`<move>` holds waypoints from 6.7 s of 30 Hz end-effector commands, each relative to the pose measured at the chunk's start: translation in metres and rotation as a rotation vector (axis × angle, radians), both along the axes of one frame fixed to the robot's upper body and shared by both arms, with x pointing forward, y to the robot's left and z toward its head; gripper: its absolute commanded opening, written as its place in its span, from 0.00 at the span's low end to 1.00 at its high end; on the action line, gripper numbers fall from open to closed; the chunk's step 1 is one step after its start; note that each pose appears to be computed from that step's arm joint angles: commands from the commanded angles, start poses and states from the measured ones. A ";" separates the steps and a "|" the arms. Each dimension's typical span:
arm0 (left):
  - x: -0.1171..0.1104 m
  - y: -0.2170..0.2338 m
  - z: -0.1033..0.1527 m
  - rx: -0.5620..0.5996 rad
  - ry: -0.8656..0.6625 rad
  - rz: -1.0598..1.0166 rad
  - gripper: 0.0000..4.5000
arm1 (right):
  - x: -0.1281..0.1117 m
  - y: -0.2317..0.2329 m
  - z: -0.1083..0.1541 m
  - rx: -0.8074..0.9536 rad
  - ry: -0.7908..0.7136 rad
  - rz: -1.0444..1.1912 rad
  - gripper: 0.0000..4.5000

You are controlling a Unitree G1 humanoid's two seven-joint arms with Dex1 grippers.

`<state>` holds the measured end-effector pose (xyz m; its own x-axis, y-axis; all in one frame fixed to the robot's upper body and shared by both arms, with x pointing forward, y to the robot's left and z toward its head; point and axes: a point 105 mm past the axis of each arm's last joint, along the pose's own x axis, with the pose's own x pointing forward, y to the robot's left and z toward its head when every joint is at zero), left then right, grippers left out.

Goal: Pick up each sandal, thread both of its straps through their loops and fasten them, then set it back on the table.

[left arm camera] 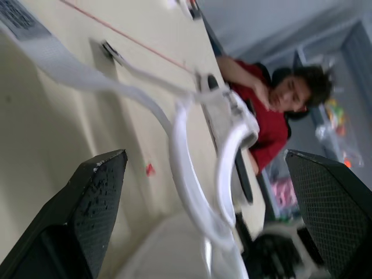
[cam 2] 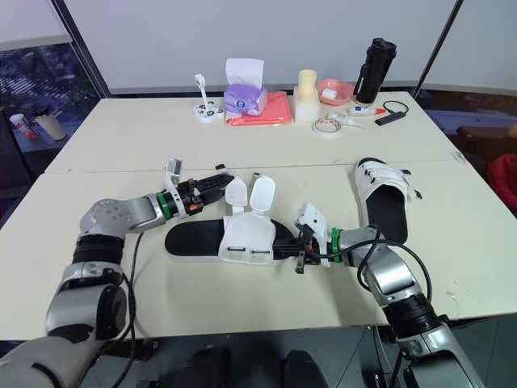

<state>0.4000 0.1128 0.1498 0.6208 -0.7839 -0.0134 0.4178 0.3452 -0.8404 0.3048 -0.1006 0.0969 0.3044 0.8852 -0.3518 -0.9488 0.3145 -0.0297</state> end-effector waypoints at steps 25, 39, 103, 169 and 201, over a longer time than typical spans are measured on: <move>0.004 0.028 0.037 -0.174 -0.086 0.005 0.87 | -0.003 -0.002 -0.013 -0.005 0.009 -0.064 0.00; -0.001 -0.002 0.001 -0.137 0.123 -0.048 0.99 | -0.001 -0.003 -0.013 -0.012 0.013 -0.061 0.00; -0.047 0.006 0.023 1.420 -2.583 -0.413 0.01 | 0.018 -0.013 -0.028 -0.035 -0.025 -0.125 0.00; -0.045 -0.012 0.019 0.096 -0.155 -0.581 0.85 | 0.021 -0.007 -0.037 -0.028 -0.012 -0.135 0.00; -0.060 -0.036 0.008 0.138 -0.237 -0.781 0.01 | 0.019 -0.003 -0.041 -0.024 -0.006 -0.142 0.00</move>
